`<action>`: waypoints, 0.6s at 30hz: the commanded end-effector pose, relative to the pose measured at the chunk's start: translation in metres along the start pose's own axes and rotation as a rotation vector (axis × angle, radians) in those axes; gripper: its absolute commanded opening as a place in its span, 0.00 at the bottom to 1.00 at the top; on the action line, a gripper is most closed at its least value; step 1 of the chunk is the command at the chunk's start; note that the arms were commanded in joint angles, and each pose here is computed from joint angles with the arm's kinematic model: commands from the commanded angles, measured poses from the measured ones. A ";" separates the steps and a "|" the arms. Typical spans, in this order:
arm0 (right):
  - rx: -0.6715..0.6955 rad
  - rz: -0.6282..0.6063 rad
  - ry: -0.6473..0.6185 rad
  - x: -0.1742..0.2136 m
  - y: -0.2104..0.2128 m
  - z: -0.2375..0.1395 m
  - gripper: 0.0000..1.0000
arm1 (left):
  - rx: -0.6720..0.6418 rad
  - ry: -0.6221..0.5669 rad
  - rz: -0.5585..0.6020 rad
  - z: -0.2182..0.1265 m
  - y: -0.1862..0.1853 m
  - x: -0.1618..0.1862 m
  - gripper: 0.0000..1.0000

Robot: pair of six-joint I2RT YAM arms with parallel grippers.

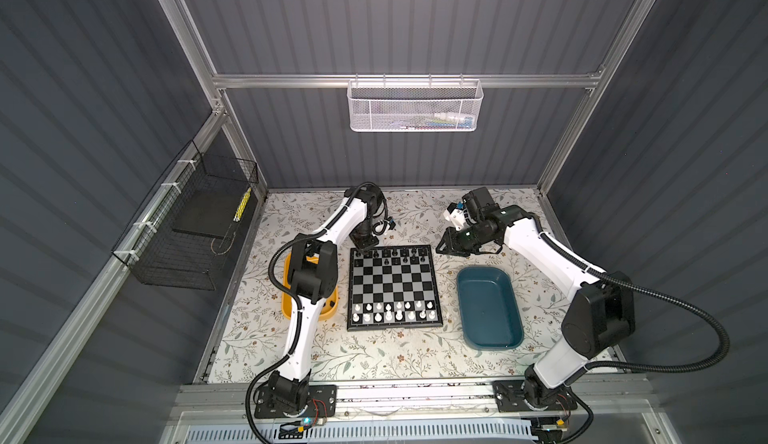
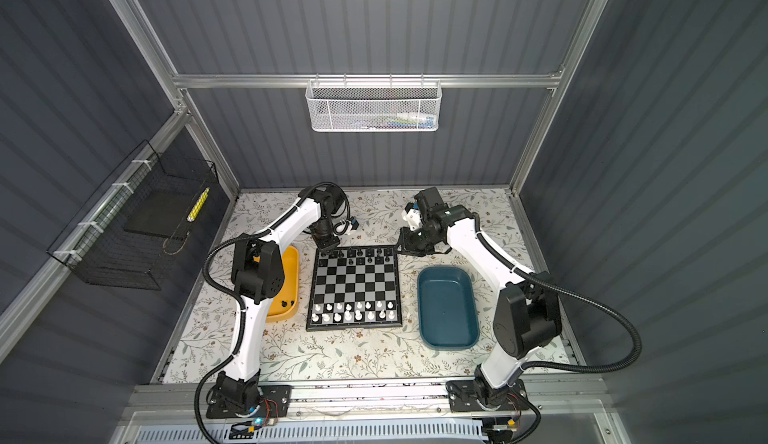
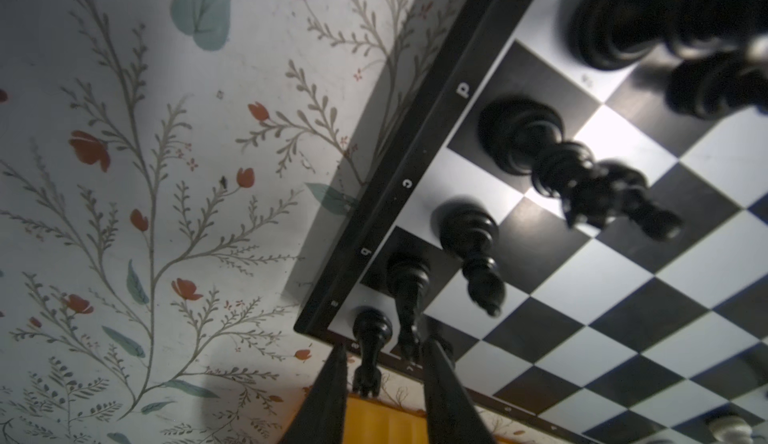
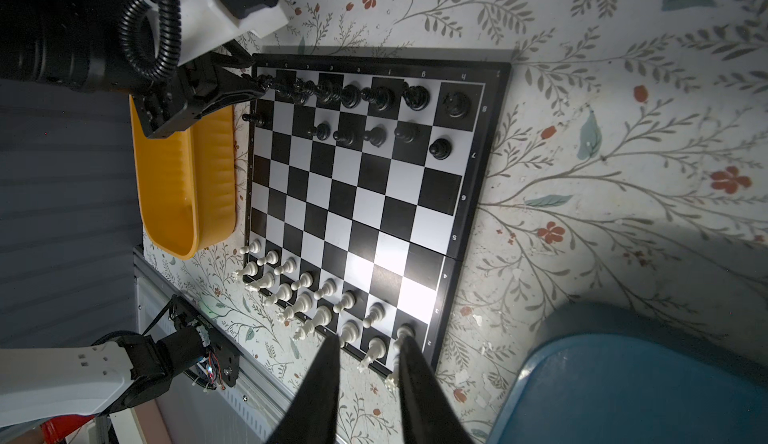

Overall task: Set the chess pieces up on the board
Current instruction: 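Lower the black pawn onto the black pawn row and open the left gripper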

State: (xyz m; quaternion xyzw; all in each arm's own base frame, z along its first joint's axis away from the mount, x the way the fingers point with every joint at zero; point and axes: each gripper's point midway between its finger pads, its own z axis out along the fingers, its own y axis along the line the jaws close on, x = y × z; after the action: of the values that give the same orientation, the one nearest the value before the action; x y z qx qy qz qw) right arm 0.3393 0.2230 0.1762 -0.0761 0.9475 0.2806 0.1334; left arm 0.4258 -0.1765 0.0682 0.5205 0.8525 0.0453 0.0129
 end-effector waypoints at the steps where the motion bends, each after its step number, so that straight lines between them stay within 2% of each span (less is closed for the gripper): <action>1: 0.006 -0.007 0.014 0.002 -0.004 0.002 0.28 | -0.003 -0.021 0.018 -0.024 -0.006 0.002 0.34; 9: 0.004 -0.009 0.012 0.002 -0.004 0.001 0.28 | -0.007 -0.048 0.015 -0.037 -0.005 -0.001 0.34; 18: 0.000 -0.008 0.017 -0.005 0.002 -0.002 0.28 | -0.043 -0.105 -0.021 -0.072 0.003 -0.005 0.36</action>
State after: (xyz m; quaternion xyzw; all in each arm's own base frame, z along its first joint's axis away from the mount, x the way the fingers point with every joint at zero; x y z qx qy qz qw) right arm 0.3393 0.2231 0.1762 -0.0791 0.9480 0.2791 0.1310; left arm 0.4345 -0.1813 0.1070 0.5170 0.8532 0.0472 0.0494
